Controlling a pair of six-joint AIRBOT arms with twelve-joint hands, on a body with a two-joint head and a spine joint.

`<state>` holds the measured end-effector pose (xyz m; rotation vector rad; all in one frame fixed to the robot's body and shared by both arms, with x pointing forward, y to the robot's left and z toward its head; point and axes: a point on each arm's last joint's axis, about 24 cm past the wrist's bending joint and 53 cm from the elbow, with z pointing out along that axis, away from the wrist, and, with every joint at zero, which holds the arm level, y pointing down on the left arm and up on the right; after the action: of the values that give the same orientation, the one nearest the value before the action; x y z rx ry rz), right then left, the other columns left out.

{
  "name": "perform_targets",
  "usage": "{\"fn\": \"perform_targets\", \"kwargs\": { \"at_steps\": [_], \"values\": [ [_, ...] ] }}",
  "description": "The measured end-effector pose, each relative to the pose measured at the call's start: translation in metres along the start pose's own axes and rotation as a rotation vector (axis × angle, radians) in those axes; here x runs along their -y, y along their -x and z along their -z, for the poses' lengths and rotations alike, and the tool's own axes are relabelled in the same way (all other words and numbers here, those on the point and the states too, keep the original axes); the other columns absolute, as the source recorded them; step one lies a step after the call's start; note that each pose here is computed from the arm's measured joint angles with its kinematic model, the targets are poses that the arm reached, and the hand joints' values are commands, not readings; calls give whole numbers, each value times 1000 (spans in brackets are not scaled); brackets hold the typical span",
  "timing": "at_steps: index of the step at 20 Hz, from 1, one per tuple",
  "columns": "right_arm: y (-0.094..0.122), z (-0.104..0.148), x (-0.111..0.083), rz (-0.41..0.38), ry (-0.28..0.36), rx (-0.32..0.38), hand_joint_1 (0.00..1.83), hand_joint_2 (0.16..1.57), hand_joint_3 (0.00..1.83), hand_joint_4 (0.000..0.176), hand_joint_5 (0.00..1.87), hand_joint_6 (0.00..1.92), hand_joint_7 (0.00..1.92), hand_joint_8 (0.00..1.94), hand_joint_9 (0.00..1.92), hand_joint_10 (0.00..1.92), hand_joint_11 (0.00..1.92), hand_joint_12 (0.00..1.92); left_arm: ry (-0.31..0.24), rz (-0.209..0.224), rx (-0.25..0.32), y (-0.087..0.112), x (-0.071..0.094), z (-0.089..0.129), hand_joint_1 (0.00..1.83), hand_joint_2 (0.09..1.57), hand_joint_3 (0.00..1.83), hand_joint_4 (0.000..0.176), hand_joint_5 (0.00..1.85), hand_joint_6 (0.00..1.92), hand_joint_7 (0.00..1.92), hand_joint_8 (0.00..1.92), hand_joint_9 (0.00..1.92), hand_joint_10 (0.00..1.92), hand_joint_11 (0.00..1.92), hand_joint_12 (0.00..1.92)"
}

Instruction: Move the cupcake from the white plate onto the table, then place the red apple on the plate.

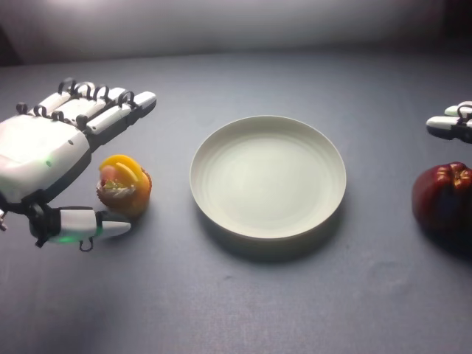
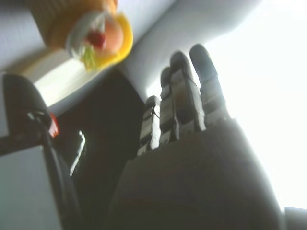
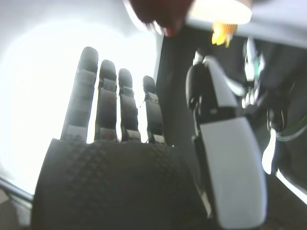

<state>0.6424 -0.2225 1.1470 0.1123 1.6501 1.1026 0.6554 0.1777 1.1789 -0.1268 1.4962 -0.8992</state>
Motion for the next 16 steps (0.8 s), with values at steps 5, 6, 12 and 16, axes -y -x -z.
{"fn": "perform_targets", "kwargs": {
  "at_steps": [5, 6, 12, 16],
  "values": [
    [-18, -24, 12, 75, -45, -102, 1122, 884, 2, 114, 209, 1, 242, 2, 269, 1, 86, 601, -20, -9, -2, 0, 8, 11, 843, 907, 2, 176, 19, 3, 69, 2, 40, 3, 52, 152],
    [-22, -30, 11, 94, -45, -122, 1116, 876, 1, 115, 206, 1, 236, 1, 256, 0, 66, 581, -26, -13, 7, 3, 10, 12, 846, 895, 5, 176, 22, 1, 81, 0, 53, 1, 19, 265],
    [-33, -47, 18, 142, -72, -184, 1400, 1046, 2, 0, 1004, 576, 1095, 650, 1078, 1030, 789, 1239, -43, -9, 25, 9, 14, 15, 846, 911, 2, 176, 7, 1, 18, 2, 9, 1, 0, 251],
    [-24, -53, 15, 150, -73, -166, 1501, 1101, 4, 0, 1019, 787, 910, 1117, 969, 1173, 725, 1443, -50, -10, 25, 9, 16, 15, 871, 913, 1, 176, 0, 0, 0, 0, 1, 0, 0, 98]
  ]
}}
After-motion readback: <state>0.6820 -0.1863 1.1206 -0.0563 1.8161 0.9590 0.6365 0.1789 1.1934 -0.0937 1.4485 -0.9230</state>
